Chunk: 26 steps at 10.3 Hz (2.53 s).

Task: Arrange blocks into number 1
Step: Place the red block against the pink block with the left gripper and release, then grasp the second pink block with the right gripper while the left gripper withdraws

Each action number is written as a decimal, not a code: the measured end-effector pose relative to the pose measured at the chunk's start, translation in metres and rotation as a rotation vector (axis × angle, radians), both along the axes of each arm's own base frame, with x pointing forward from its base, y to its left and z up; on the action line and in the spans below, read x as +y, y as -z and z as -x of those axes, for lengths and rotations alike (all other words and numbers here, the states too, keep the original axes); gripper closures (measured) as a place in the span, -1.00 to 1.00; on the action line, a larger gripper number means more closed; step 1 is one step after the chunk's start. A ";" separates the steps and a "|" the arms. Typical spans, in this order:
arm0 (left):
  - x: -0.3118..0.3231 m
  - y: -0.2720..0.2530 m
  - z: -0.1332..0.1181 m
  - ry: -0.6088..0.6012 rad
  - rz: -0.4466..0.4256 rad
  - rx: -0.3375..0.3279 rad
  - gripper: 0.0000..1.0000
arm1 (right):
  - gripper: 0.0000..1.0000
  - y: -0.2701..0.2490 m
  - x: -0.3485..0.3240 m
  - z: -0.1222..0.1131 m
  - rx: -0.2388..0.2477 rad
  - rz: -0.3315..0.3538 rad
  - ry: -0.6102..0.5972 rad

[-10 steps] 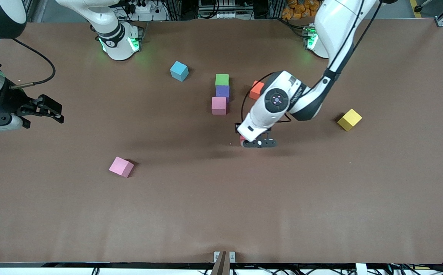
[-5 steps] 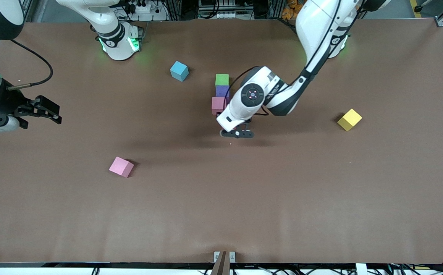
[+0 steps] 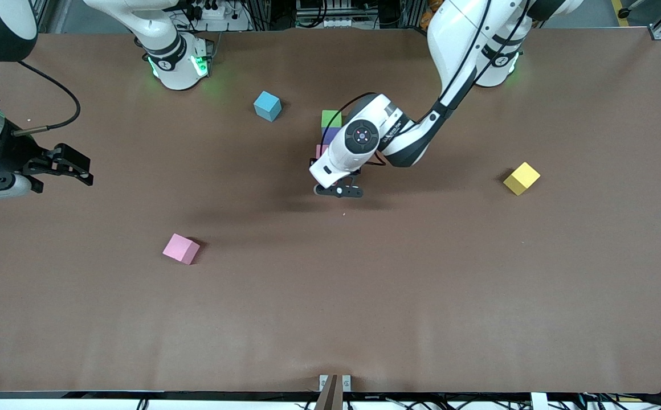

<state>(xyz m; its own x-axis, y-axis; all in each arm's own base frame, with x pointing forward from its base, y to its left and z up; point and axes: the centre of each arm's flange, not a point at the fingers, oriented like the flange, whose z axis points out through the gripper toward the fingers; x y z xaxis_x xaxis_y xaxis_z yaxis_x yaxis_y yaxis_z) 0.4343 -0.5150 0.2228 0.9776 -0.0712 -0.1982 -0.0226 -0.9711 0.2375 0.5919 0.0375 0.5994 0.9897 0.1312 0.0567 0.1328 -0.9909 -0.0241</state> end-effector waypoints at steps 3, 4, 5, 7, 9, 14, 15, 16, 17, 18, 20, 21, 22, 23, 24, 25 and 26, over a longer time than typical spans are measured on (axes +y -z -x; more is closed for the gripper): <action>-0.006 0.011 0.010 0.000 -0.006 0.015 -0.23 | -1.00 0.003 -0.007 -0.002 0.004 0.003 -0.023; -0.006 0.015 0.011 -0.003 -0.011 0.021 -0.24 | -1.00 0.003 -0.014 -0.002 0.004 0.004 -0.027; -0.004 0.019 0.012 -0.004 -0.017 0.026 -0.24 | -1.00 0.003 -0.019 -0.002 0.004 0.004 -0.026; 0.000 0.024 0.014 -0.012 -0.028 0.037 -0.24 | -1.00 0.005 -0.019 -0.003 0.005 0.003 -0.029; 0.001 0.027 0.016 -0.033 -0.038 0.046 -0.48 | -1.00 0.012 -0.014 -0.006 0.015 0.002 -0.037; 0.003 0.014 0.012 -0.047 -0.039 0.042 -1.00 | -1.00 0.057 0.017 -0.025 0.063 0.000 -0.085; 0.008 -0.004 0.003 -0.053 -0.037 0.033 -1.00 | -1.00 0.076 0.016 -0.034 0.072 0.000 -0.082; 0.016 -0.025 -0.006 -0.029 -0.031 0.019 -1.00 | -1.00 0.098 0.010 -0.044 0.080 -0.001 -0.071; 0.026 -0.044 -0.016 0.035 -0.016 -0.006 -1.00 | -1.00 0.123 0.002 -0.055 0.090 -0.001 -0.056; 0.038 -0.059 -0.028 0.110 0.008 -0.042 -1.00 | -1.00 0.147 -0.002 -0.063 0.103 -0.003 -0.044; 0.073 -0.084 -0.061 0.243 0.051 -0.115 -1.00 | -1.00 0.195 -0.003 -0.074 0.133 -0.009 0.021; 0.094 -0.098 -0.076 0.286 0.056 -0.132 -1.00 | -1.00 0.214 0.000 -0.077 0.142 -0.011 0.083; 0.121 -0.117 -0.091 0.306 0.054 -0.142 -1.00 | -1.00 0.231 0.011 -0.079 0.147 -0.010 0.146; 0.154 -0.140 -0.108 0.299 0.043 -0.154 -1.00 | -1.00 0.246 0.024 -0.080 0.149 -0.008 0.201; 0.194 -0.164 -0.126 0.268 0.017 -0.171 -1.00 | -1.00 0.260 0.035 -0.082 0.146 -0.011 0.256; 0.234 -0.183 -0.140 0.228 -0.022 -0.190 -1.00 | -1.00 0.274 0.037 -0.085 0.141 -0.022 0.319; 0.274 -0.201 -0.152 0.184 -0.070 -0.210 -1.00 | -1.00 0.290 0.036 -0.088 0.134 -0.030 0.379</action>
<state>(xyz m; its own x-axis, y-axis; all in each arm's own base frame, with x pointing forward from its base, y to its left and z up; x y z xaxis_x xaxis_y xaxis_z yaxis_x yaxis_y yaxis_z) 0.5862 -0.2411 0.4237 0.9696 -0.2448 -0.0034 -0.2419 -0.9599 0.1417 0.6804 0.0731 0.3094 0.9666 -0.2441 -0.0781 -0.2480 -0.9677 -0.0456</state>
